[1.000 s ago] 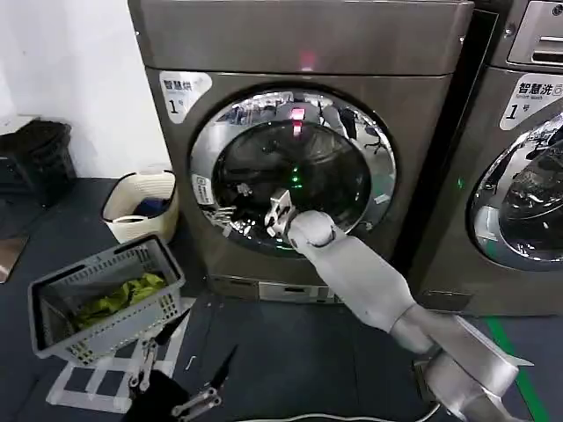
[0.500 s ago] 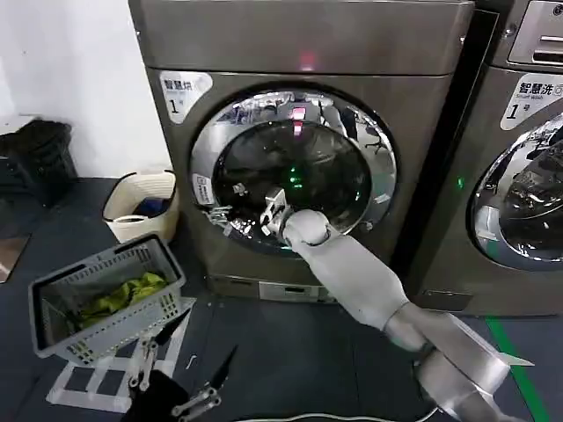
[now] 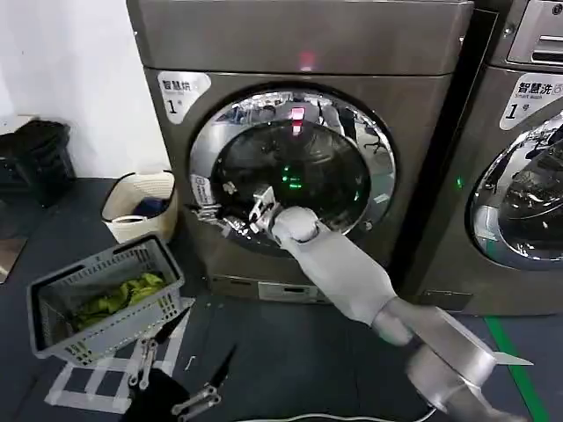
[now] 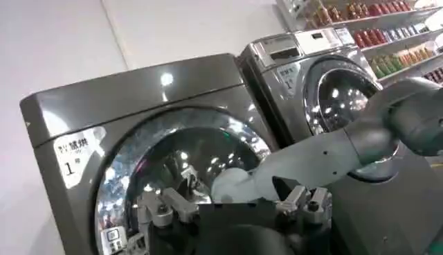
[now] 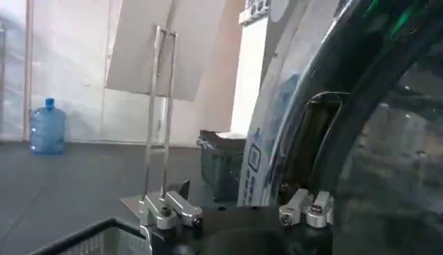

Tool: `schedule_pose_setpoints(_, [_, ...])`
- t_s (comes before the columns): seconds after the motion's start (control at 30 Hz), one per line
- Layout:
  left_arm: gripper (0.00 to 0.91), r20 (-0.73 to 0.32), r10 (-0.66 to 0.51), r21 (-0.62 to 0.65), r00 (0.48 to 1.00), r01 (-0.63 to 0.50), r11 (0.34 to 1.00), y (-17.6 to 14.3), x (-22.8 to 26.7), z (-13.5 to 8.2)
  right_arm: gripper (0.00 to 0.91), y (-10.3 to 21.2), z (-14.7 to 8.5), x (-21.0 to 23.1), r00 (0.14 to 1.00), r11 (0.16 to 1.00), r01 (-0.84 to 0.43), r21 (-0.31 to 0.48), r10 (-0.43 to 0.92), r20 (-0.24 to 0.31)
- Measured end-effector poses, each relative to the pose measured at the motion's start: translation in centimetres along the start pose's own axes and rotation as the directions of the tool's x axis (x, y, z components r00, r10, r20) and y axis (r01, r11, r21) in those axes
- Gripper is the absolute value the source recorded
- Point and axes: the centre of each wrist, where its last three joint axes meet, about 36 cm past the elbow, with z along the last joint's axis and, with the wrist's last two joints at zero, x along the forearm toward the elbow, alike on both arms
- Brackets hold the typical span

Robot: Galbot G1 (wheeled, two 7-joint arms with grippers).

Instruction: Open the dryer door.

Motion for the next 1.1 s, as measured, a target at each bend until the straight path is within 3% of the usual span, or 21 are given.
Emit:
schedule_pose_setpoints(0.47, [0.907, 0.002, -0.005, 0.002, 1.0, 0.005, 1.0, 0.2, 0.0, 0.1, 0.907, -0.9, -0.4, 2.2, 0.967, 0.967, 0.253, -0.025, -0.252, 0.034])
schedule_pose_setpoints(0.83, [0.907, -0.008, -0.045, 0.053, 0.999, 0.046, 0.998, 2.5, 0.2, 1.0, 0.907, -1.1, 0.1, 5.6, 0.857, 0.862, 0.507, 0.003, -0.505, 0.102])
schedule_pose_setpoints(1.1, [0.907, 0.001, -0.084, 0.122, 0.996, 0.084, 0.989, 5.2, 0.3, 2.0, 0.907, -1.7, -0.6, 8.9, 0.799, 0.803, 0.594, 0.041, -0.595, 0.087])
